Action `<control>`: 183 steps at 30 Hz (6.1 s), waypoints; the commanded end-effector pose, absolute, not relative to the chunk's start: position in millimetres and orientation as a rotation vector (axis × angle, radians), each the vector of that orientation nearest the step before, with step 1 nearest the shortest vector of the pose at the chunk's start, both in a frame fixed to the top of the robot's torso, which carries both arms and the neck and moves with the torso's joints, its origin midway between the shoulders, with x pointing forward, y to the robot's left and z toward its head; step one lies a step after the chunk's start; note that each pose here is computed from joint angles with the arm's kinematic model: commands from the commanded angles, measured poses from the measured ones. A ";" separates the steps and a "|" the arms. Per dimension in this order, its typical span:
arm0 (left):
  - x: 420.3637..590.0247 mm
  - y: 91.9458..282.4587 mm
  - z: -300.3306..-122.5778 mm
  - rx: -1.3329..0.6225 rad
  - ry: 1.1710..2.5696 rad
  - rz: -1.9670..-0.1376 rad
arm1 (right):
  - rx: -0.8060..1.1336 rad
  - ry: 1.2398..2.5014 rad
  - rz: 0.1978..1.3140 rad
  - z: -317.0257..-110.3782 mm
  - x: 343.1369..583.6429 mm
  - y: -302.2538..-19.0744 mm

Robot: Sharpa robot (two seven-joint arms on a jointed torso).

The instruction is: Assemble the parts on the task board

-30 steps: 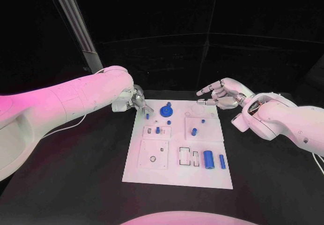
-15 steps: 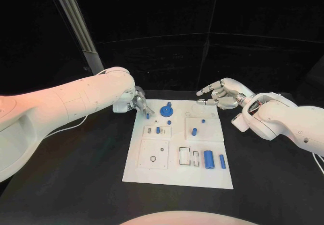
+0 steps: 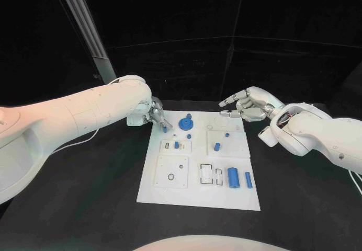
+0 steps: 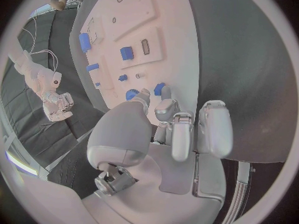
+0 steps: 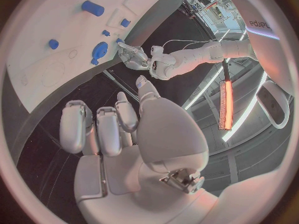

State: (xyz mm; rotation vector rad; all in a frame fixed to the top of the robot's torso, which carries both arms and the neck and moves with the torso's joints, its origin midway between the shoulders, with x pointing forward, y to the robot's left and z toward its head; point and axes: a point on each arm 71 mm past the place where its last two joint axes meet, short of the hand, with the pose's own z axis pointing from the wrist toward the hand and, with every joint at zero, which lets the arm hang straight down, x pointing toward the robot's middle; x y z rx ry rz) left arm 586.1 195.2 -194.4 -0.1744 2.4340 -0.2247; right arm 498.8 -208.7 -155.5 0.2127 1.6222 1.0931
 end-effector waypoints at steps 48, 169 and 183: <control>551.8 200.1 -183.4 -0.229 2.226 -0.445 | 0.202 1.630 1.099 -155.0 499.0 -209.8; 506.7 193.4 -216.2 -0.059 2.345 -0.329 | 0.226 1.639 1.111 -155.9 499.4 -212.2; 510.5 194.2 -216.2 -0.080 2.333 -0.323 | 0.227 1.636 1.110 -155.7 499.3 -212.2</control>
